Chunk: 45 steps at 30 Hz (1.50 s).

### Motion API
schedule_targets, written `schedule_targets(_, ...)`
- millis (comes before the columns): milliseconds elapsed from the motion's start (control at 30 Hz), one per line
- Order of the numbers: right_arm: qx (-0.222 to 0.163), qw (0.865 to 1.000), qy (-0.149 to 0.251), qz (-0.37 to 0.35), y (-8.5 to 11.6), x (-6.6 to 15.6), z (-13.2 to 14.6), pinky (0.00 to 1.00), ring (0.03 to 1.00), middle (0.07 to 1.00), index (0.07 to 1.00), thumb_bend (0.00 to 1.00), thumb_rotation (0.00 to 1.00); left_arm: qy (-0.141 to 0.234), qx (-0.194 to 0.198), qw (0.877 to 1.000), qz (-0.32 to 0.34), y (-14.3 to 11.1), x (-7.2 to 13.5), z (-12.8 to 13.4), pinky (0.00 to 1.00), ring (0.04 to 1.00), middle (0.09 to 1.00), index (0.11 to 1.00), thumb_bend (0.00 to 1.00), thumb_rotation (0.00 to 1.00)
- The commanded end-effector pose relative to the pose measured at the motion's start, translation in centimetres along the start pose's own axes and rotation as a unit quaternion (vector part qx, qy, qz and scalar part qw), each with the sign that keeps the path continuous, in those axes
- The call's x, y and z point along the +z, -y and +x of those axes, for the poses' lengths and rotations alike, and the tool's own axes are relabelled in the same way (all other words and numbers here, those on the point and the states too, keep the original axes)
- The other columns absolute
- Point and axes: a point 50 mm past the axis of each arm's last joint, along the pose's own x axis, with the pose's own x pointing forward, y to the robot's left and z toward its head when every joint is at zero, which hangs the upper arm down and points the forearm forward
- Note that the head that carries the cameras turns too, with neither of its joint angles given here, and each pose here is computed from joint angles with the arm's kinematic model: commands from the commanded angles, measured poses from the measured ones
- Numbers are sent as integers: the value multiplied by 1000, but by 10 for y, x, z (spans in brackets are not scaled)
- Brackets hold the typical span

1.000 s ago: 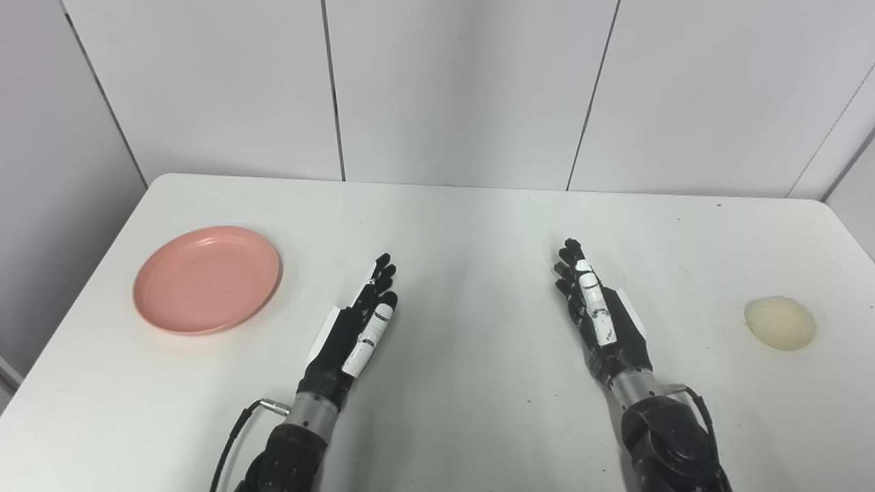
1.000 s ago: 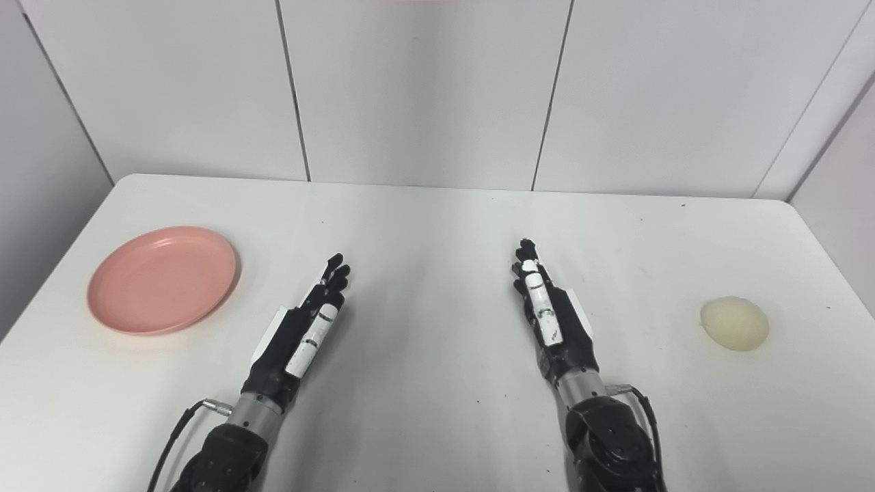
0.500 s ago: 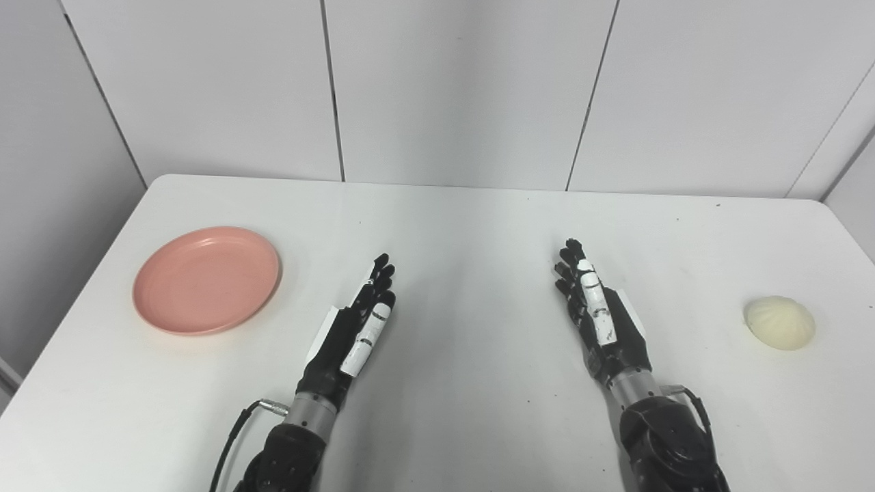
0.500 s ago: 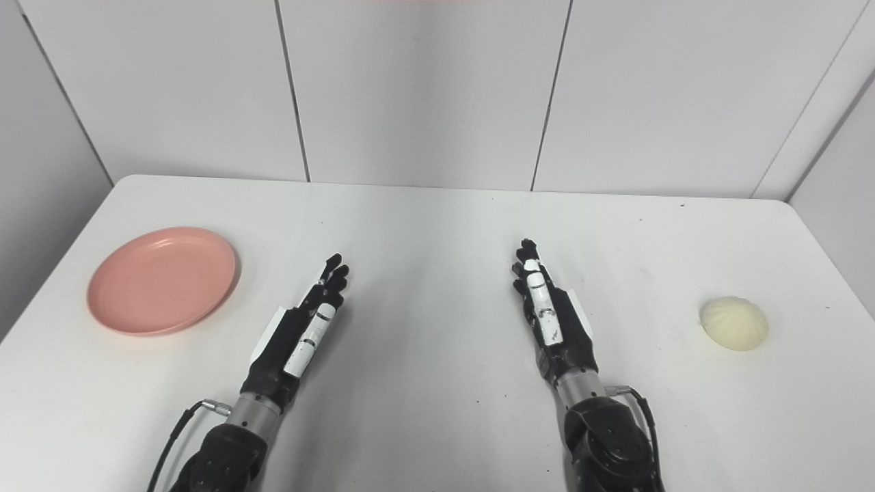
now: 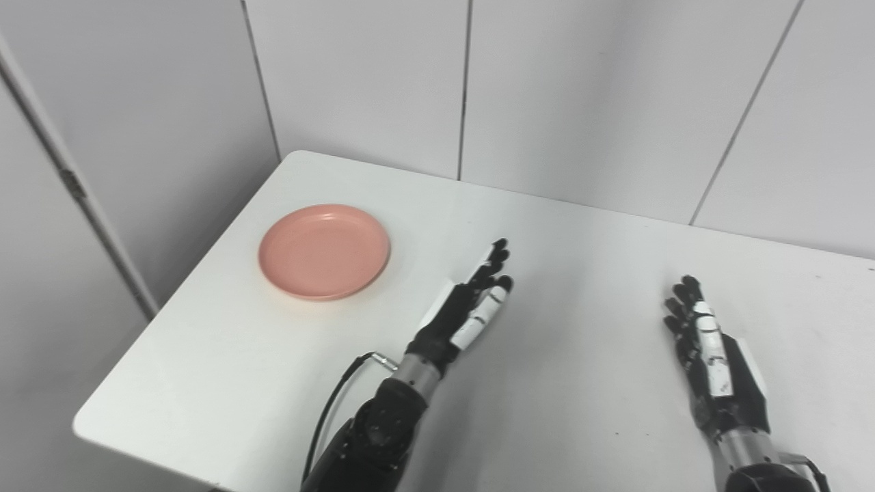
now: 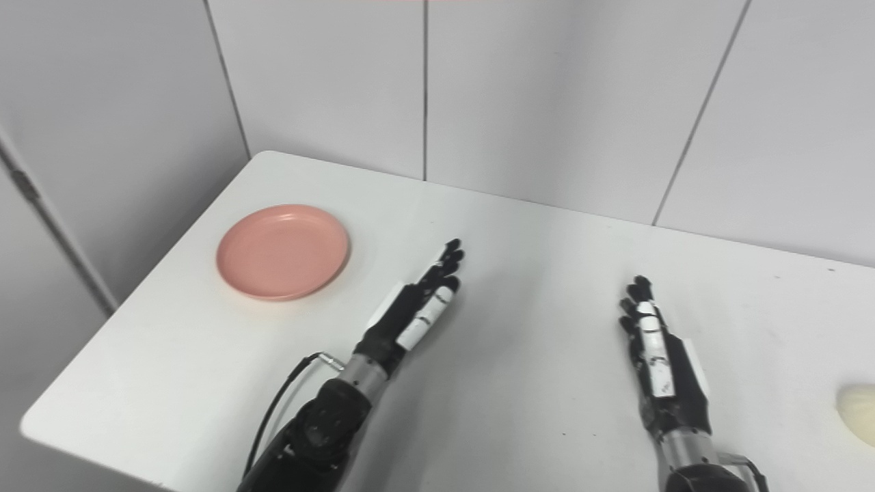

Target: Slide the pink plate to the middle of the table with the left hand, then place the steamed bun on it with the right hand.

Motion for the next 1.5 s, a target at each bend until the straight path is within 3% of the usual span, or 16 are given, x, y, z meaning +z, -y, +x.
schedule_targets(0, 3, 999, -33, 4, 5, -14, -8, 1000, 1000, 1000, 1000, 73, 1000, -73, -8, 997, -7, 19, -45, -35, 969, 990, 990, 1000, 464, 1000)
schedule_targets(400, 2, 999, -40, 9, 1, -11, -6, 1000, 1000, 1000, 1000, 51, 1000, -74, -6, 997, -13, 20, -48, -32, 970, 983, 981, 1000, 464, 1000)
schedule_targets(700, 4, 999, -47, 9, -4, -14, 0, 1000, 1000, 1000, 1000, 49, 1000, -61, 8, 998, -26, 9, -46, -21, 971, 980, 978, 994, 540, 1000)
schedule_targets(1000, 4, 999, -45, 11, -1, -22, 5, 1000, 1000, 1000, 1000, 28, 1000, 5, 50, 997, -58, -12, 7, 17, 967, 978, 984, 985, 467, 1000)
schedule_targets(1200, 2, 999, -46, 6, 3, -24, 4, 1000, 1000, 1000, 1000, 38, 1000, 79, 85, 992, -57, -30, 64, 40, 928, 959, 965, 970, 463, 1000)
schedule_targets(1467, 2, 999, -51, -3, 2, -23, 3, 1000, 1000, 1000, 1000, 37, 1000, 129, 121, 982, -66, -61, 102, 29, 965, 968, 966, 964, 460, 1000)
